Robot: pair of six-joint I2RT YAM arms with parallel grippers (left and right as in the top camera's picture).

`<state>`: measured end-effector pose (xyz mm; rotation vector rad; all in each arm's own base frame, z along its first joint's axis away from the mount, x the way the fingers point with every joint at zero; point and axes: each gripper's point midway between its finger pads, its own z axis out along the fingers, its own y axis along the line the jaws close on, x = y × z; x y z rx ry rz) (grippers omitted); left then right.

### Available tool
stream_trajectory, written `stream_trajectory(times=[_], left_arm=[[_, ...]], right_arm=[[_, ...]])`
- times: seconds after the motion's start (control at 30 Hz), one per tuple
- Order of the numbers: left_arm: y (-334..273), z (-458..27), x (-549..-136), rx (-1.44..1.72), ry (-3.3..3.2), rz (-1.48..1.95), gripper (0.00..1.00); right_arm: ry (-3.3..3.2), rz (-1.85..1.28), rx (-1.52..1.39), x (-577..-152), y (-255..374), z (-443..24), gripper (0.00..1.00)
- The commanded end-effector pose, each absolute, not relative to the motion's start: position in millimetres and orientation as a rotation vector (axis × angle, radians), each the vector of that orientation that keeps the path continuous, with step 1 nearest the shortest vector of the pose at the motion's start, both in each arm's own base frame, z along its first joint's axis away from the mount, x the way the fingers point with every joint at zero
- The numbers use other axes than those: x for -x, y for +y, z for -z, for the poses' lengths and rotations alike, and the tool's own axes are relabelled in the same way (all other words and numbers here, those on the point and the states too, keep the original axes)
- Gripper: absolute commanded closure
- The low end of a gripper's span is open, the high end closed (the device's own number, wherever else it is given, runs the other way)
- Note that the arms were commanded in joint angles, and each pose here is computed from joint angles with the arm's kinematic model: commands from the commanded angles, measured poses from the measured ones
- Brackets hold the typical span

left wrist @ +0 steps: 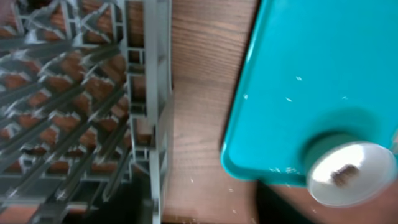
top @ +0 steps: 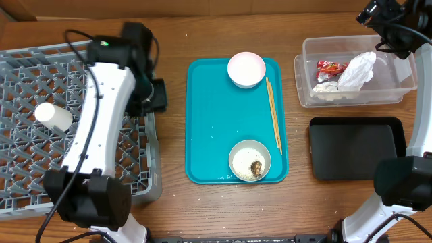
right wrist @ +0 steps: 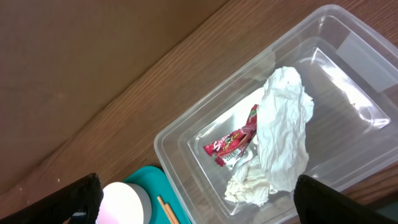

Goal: Sort waste into correct bins and load items into the dishwasher
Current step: 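Move the left gripper out of the rack toward the white bowl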

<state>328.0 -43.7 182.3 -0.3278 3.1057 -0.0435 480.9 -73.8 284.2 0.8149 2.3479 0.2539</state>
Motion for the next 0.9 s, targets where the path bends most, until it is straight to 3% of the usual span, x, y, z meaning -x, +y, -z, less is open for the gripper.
stream_trajectory(times=[0.0, 0.37, 0.87], left_arm=[[-50.1, -148.6, -322.7, 0.328, 3.129, -0.005, 0.96], [-61.6, -78.3, -278.1, 0.367, 3.269, -0.096, 0.96], [-13.0, -88.9, -249.9, 0.502, 3.253, -0.584, 0.96]], right_arm=[[2.314, -0.257, -0.815, -478.8, -74.9, -297.3, 0.00], [2.314, -0.257, -0.815, -478.8, -74.9, -297.3, 0.00], [2.314, -0.257, -0.815, -478.8, -74.8, -297.3, 0.00]])
